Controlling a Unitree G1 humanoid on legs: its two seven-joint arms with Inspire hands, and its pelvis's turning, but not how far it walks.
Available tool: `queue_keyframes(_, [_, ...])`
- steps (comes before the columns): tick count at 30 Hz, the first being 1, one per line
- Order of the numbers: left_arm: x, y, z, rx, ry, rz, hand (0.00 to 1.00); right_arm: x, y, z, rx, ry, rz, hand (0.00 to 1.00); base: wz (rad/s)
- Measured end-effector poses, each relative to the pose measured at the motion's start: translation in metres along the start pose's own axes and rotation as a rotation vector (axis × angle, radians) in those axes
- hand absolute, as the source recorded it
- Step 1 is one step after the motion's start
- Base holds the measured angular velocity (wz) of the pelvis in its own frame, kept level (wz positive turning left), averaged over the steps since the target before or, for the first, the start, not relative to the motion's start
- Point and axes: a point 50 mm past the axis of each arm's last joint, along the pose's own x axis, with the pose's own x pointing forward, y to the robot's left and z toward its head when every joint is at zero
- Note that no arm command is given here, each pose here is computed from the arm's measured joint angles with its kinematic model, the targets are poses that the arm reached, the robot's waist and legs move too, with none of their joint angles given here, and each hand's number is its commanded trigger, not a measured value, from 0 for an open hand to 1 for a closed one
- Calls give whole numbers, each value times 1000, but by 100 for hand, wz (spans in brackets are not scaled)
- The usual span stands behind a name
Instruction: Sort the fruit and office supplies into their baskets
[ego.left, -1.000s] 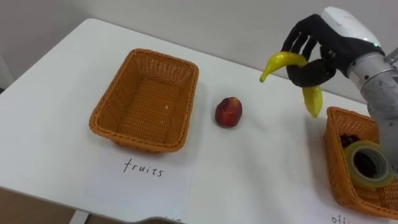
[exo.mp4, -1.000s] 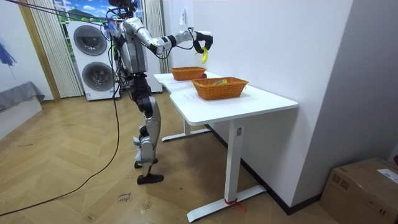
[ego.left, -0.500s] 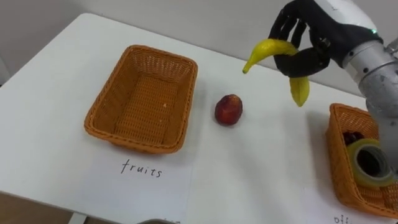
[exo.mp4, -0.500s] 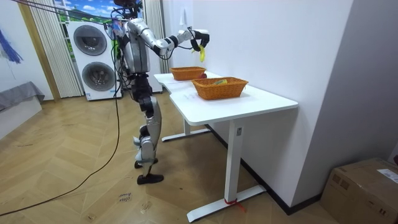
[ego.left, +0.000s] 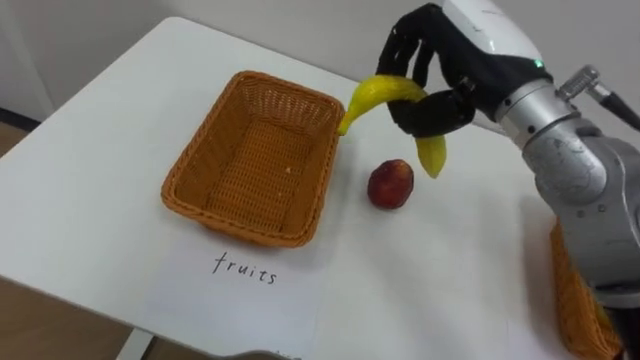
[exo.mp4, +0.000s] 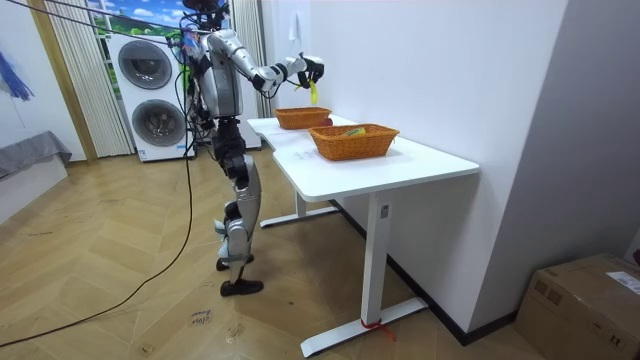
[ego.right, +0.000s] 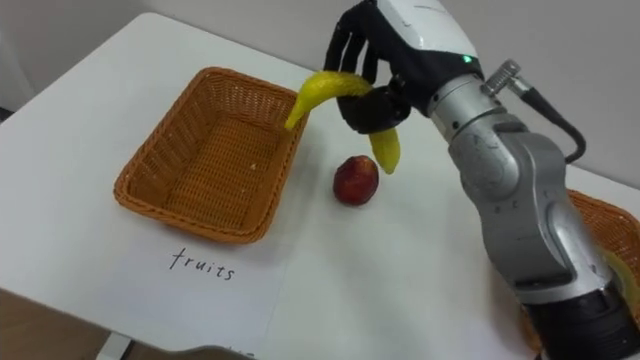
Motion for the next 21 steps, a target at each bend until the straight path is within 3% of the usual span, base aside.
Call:
queue_keyframes(13, [-1, -5, 5, 38, -30, -33, 0, 11, 48, 10, 73, -21, 139, 100, 6])
queue_keyframes(21, [0, -4, 11, 32, -42, -38, 0, 25, 45, 17, 48, -62, 107, 100, 5])
